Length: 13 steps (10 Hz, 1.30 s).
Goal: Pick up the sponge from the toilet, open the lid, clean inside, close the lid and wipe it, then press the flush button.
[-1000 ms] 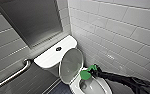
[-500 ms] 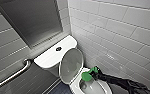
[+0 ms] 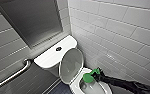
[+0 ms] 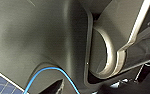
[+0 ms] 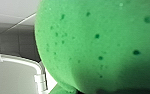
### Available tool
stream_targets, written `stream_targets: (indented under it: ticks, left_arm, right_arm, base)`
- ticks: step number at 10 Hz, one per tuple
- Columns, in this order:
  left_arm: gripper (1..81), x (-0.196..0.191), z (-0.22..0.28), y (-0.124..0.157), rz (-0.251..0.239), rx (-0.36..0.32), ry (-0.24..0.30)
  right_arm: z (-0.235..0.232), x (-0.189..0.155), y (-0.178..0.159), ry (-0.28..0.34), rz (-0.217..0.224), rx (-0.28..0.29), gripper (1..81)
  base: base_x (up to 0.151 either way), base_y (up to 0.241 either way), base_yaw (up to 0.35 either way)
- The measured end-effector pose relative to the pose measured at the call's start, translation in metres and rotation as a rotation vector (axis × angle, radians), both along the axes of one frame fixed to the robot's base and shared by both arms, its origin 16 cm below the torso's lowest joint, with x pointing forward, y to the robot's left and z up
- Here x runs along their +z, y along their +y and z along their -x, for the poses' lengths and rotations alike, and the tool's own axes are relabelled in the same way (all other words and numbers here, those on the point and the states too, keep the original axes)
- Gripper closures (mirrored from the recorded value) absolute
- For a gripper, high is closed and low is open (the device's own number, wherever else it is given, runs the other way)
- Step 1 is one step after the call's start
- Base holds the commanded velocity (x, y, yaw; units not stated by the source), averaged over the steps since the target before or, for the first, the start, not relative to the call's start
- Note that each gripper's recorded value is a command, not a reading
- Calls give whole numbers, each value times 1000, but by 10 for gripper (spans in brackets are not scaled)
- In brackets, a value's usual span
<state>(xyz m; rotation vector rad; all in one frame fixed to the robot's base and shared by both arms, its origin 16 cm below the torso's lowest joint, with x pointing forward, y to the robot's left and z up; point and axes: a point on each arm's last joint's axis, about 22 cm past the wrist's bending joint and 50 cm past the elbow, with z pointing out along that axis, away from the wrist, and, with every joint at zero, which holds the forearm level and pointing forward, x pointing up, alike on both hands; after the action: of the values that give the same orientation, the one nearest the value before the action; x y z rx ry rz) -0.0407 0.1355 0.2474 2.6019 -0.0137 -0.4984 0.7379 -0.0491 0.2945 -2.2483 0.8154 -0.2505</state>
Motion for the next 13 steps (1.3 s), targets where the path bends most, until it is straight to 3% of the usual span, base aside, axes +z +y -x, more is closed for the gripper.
stream_targets:
  ticks: [6, 13]
  left_arm:
    - [10, 1, -1, -7, 10, 4, -2]
    - [10, 1, -5, -18, 22, 10, -11]
  right_arm:
    - [68, -3, -94, 30, -34, -41, 811]
    - [175, 10, -191, 108, -47, -158, 811]
  base:
    - [0, 0, 0]
    - [0, 0, 0]
